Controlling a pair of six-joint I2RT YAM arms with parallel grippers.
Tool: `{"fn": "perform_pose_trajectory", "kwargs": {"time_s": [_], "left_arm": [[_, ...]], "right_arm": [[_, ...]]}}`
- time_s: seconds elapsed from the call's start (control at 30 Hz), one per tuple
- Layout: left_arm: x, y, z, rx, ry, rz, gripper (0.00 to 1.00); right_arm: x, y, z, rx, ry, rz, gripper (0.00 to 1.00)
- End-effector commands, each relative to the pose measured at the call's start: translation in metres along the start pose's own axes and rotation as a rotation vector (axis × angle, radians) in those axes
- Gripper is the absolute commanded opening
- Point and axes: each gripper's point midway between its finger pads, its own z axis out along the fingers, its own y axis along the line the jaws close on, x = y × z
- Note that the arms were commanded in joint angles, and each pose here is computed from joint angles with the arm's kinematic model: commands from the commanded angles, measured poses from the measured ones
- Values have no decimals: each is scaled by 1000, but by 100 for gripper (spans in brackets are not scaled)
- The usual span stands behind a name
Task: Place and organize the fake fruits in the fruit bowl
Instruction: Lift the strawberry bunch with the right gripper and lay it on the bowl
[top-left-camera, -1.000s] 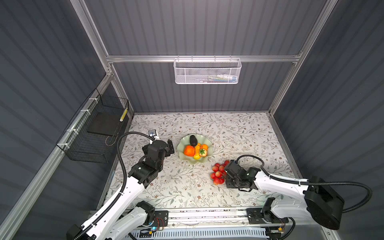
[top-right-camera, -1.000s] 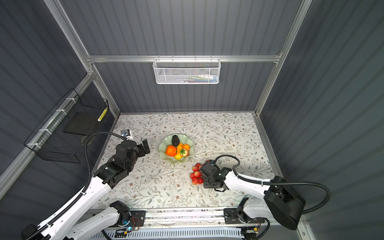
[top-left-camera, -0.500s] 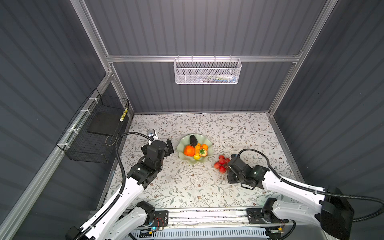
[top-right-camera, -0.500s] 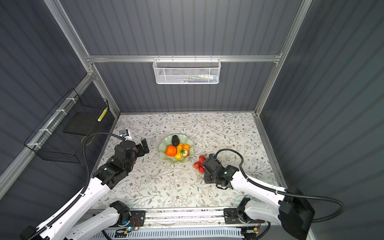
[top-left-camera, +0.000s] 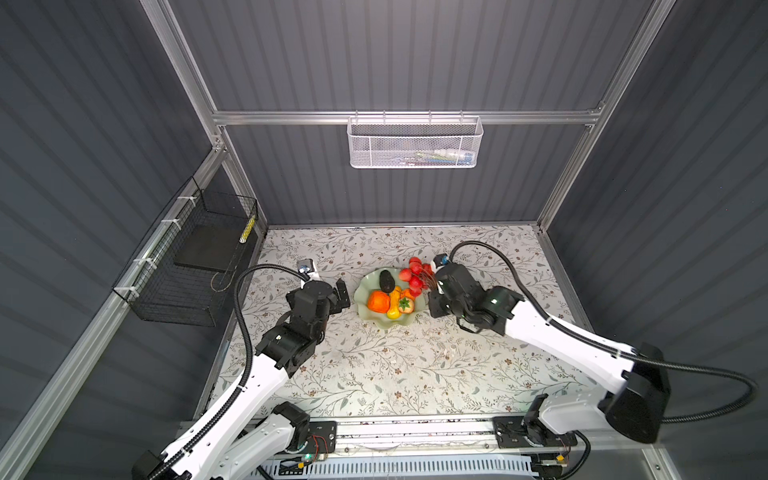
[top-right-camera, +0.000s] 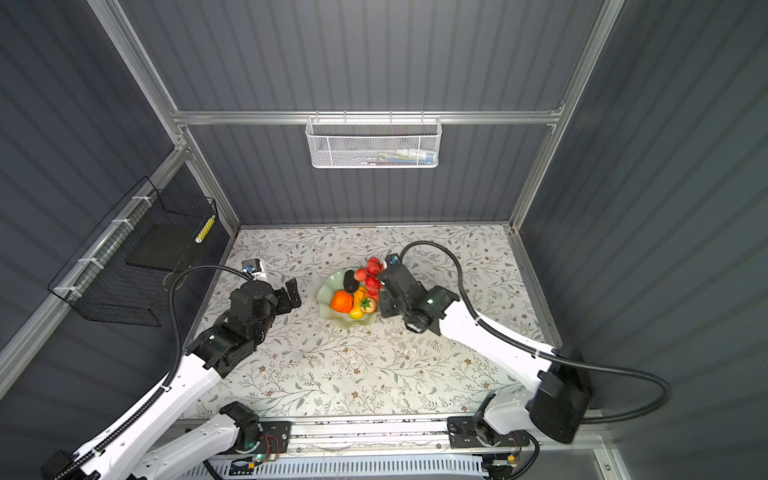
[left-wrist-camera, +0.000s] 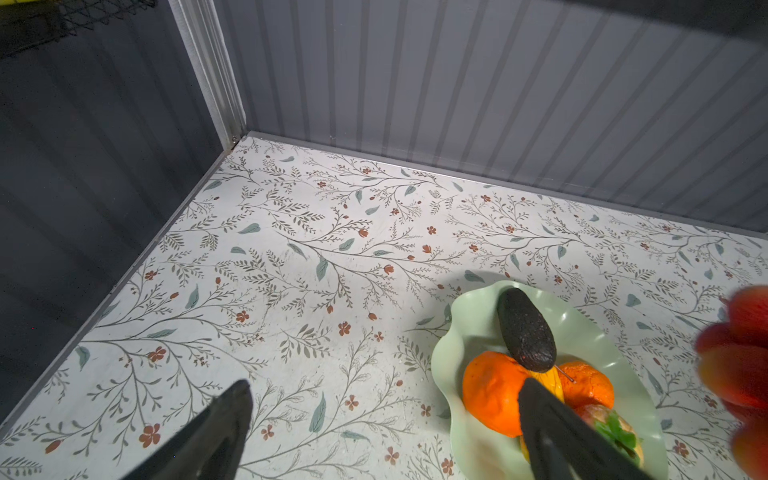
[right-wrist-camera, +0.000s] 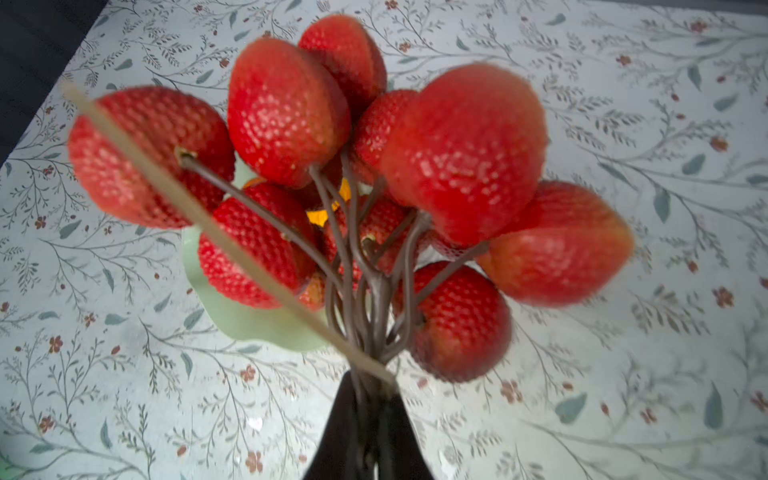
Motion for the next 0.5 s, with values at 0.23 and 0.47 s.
{"fn": "perform_pose_trajectory", "kwargs": {"time_s": [0.23, 0.47], "left_arm": [[15, -28, 3, 165, 62, 78, 100], [17, -34, 4, 196, 62, 102, 100]], "right_arm": [[-24, 20, 100, -19, 36, -114, 0], [-5, 26, 105, -74, 91, -84, 50]]}}
